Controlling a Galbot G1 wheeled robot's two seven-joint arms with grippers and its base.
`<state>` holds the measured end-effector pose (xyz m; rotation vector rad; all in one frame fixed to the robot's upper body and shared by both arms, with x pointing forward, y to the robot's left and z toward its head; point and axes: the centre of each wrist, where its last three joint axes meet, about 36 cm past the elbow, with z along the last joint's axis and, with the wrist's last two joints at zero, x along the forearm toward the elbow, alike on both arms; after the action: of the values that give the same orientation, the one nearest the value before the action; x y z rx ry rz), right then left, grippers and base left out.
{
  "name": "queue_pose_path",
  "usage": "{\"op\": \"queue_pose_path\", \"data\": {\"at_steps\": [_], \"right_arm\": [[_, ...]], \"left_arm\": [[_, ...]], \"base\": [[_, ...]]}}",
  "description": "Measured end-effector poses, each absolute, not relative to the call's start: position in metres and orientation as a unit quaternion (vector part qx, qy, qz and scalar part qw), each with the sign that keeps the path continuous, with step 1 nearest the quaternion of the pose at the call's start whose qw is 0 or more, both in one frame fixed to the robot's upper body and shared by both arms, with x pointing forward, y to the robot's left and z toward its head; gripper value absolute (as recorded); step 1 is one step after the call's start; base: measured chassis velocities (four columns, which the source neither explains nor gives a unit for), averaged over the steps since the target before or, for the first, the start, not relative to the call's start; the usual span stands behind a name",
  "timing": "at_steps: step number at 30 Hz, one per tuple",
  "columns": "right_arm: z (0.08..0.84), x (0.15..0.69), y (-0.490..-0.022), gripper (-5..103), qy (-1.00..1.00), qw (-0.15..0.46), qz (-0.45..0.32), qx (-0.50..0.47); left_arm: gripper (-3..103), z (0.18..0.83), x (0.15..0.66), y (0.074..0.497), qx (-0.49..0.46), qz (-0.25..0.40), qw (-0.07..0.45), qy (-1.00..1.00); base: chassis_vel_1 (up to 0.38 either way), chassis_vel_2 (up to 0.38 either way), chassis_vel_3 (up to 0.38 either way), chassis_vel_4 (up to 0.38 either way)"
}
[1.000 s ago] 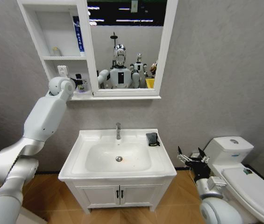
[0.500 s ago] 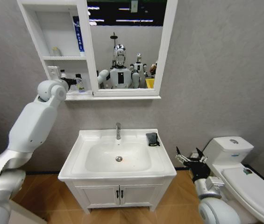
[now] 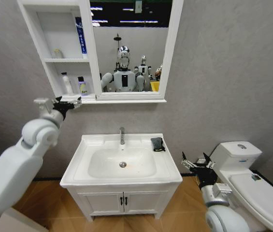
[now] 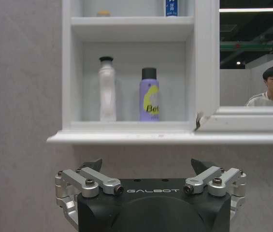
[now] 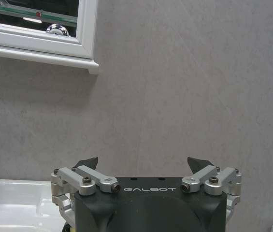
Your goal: Move facial cleanser and shampoo from washbasin to cabinet, then wipe washbasin with towel.
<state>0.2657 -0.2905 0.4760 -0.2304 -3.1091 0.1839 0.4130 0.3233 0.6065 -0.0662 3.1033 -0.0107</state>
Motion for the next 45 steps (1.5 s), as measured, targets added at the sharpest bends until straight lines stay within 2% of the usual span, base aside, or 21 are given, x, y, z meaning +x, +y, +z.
{"op": "queue_pose_path", "data": {"at_steps": [5,8,15,21,27,45], "right_arm": [[0.477,0.264,-0.292,100,-0.995,0.012,0.061,-0.078],[0.476,0.263,-0.293,100,-0.995,0.015,0.063,-0.082],[0.475,0.26,-0.292,100,-0.994,0.019,0.067,-0.086],[0.473,0.26,-0.292,100,-0.994,0.02,0.068,-0.086],[0.472,0.261,-0.298,100,-0.994,0.022,0.07,-0.083],[0.47,0.261,-0.29,100,-0.994,0.033,0.063,-0.079]], "left_arm": [[100,0.563,0.363,0.327,-0.043,-0.013,0.011,0.999],[100,0.54,0.306,0.327,-0.053,-0.013,-0.006,0.999],[100,0.533,0.264,0.313,-0.055,-0.008,-0.002,0.998],[100,0.505,0.22,0.301,-0.04,-0.002,-0.027,0.999],[100,0.49,0.202,0.313,-0.046,0.003,-0.037,0.998],[100,0.488,0.205,0.316,-0.05,0.004,-0.037,0.998]], "base": [[0.0,0.0,0.0,0.0],[0.0,0.0,0.0,0.0],[0.0,0.0,0.0,0.0],[0.0,0.0,0.0,0.0],[0.0,0.0,0.0,0.0],[0.0,0.0,0.0,0.0]]}}
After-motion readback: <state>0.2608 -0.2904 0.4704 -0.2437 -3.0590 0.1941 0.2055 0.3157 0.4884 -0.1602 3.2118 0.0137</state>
